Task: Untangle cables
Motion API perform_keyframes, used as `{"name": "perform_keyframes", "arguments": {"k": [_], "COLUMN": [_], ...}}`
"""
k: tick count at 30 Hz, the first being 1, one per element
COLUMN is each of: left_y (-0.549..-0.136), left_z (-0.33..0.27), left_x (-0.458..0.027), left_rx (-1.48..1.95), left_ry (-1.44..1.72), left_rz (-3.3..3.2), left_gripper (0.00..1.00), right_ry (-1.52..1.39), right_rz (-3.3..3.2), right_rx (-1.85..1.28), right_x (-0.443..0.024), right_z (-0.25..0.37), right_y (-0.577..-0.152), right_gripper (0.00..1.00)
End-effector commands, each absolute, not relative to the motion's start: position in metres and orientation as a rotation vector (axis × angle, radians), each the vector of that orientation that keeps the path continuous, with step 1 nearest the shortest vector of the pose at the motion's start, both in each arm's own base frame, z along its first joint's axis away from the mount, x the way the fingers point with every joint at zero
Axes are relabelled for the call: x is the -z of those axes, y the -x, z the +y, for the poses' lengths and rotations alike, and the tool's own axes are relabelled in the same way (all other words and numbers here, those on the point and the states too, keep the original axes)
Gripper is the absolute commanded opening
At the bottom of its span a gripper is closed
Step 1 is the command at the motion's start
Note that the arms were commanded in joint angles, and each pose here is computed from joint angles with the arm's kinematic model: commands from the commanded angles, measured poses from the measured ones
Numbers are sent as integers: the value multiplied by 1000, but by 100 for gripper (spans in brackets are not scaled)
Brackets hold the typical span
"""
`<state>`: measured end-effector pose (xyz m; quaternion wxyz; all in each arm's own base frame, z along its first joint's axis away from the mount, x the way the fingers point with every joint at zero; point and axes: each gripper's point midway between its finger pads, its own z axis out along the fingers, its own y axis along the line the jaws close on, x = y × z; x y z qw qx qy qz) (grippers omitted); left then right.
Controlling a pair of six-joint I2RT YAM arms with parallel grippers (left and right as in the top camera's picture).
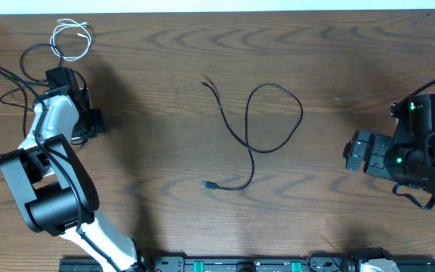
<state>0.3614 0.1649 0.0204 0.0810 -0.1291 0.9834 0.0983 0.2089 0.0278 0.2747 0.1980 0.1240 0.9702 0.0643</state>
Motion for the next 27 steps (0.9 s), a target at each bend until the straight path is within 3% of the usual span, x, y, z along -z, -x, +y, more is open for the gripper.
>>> {"name": "perform_keyframes", "arguments": {"k": [1, 7, 18, 27], "left_y": [-365, -388, -469, -476], "left_z": [173, 201, 223, 245], "left_x": [-20, -50, -175, -141], "left_rx": [-332, -325, -199, -296], "left_ry": [407, 707, 642, 697], "left_rz": [2917, 2735, 2366, 2381], "left_gripper": [8, 7, 7, 7], "right_ry": [-365, -365, -365, -365], "right_rz": [2710, 2710, 2710, 2709], "right_rx": [-175, -175, -175, -175], "right_x": [-276, -276, -276, -276], "right_z": [26, 26, 26, 26], "right_y": [-209, -209, -209, -209], "right_gripper": [99, 99, 99, 99]}}
